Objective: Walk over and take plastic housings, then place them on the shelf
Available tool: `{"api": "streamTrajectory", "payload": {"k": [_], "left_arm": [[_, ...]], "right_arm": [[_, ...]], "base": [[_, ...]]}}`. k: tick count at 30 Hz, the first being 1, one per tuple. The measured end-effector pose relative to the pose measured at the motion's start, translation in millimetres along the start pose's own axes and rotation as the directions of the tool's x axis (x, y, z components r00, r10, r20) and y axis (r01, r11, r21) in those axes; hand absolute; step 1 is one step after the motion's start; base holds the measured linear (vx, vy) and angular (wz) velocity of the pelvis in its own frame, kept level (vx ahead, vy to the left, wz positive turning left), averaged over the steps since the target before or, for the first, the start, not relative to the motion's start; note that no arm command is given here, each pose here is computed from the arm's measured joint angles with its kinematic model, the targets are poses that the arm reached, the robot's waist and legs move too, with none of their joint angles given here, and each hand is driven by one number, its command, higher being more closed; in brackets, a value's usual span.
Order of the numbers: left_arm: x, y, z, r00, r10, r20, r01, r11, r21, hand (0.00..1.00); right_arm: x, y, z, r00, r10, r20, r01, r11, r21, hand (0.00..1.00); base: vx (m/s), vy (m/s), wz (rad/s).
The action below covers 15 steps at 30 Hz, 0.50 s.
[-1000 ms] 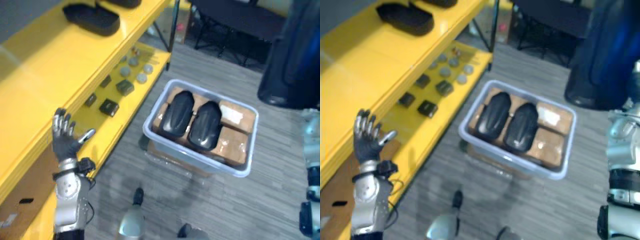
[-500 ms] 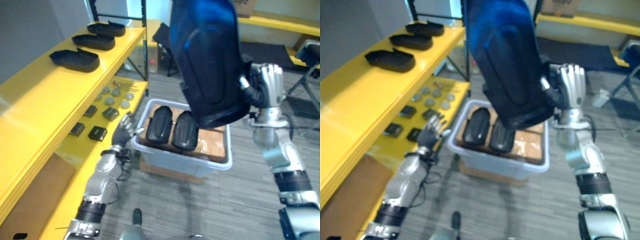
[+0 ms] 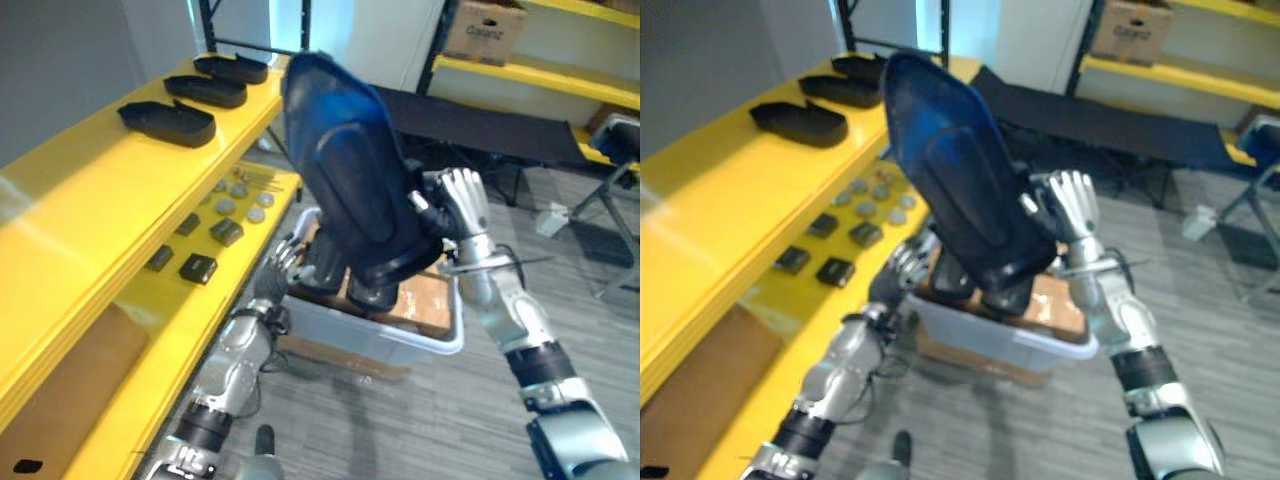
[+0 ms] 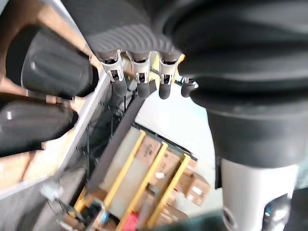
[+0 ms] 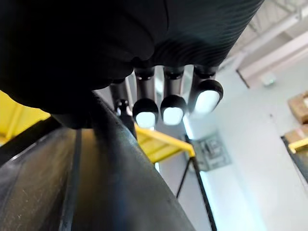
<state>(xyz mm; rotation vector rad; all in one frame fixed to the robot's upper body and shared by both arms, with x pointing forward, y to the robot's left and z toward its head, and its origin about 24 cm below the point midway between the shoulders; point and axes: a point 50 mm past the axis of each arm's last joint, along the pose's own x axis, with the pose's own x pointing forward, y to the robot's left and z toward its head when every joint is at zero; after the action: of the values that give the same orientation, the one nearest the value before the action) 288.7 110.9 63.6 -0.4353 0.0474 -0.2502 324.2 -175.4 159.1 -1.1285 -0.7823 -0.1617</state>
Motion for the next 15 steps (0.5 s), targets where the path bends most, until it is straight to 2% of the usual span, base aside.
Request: {"api": "streamTrajectory", "payload": {"k": [8, 15], "left_arm": [[0, -17, 0, 0.998, -0.063, 0.015, 0.063, 0.998, -0.006, 0.00], [-1, -23, 9, 0.994, -0.083, 0.072, 0.083, 0.997, 0.006, 0.00]], "right_arm": [[-10, 21, 11, 0.998, 0.058, -0.006, -0.057, 0.997, 0.054, 1.00], [-19, 46, 20, 0.984, 0.176, -0.001, -0.175, 0.981, 0.088, 1.00]], "base": [[-0.03, 0.030, -0.01], [0.03, 0.005, 0.05]]}}
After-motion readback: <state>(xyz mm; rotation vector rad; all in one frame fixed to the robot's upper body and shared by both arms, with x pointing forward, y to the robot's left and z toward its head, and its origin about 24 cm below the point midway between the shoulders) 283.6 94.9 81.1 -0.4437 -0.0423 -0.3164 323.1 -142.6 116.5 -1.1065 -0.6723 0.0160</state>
